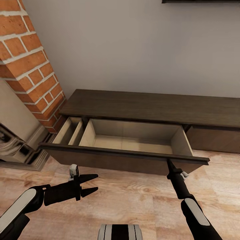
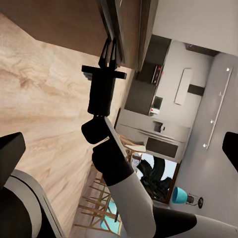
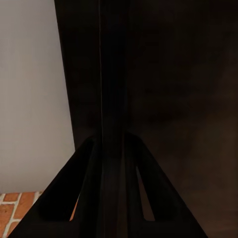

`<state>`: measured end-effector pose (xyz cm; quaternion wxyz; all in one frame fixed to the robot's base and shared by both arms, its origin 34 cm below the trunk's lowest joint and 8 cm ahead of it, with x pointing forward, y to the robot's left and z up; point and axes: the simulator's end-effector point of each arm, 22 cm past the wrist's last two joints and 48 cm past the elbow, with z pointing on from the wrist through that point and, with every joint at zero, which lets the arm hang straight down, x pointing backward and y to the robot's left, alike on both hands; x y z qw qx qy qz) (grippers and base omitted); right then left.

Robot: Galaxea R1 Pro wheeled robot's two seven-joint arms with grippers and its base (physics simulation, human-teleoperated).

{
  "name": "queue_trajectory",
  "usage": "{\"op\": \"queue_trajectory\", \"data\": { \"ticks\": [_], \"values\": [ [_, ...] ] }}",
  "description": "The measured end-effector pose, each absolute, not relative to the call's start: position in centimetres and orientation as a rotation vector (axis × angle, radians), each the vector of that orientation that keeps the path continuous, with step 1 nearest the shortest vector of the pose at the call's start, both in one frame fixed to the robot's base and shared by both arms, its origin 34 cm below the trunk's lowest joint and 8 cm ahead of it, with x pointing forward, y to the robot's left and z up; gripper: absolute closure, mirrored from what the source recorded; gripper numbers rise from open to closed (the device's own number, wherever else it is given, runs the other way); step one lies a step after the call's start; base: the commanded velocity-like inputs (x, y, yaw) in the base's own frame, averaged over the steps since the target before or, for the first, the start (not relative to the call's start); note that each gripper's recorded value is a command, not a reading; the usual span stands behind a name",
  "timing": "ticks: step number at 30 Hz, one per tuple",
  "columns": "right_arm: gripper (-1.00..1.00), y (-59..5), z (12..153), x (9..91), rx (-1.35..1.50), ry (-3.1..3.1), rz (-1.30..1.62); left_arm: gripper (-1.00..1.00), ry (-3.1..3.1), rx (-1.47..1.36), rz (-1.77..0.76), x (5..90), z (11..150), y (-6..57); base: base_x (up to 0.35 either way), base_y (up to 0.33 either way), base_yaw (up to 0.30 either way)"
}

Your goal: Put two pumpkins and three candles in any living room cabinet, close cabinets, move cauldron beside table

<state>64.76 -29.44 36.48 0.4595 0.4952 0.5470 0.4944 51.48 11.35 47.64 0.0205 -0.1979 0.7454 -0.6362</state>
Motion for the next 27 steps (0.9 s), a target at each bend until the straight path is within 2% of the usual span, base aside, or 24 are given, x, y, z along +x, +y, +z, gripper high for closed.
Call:
{"op": "queue_trajectory", "data": {
  "ticks": [27],
  "values": [
    [1.0,-29.37,36.49,65.52,1.214,1.352,1.212,-1.0,2.312,-0.614,-1.973,51.49,47.61,11.37,-0.044,0.0,0.0]
  ]
}}
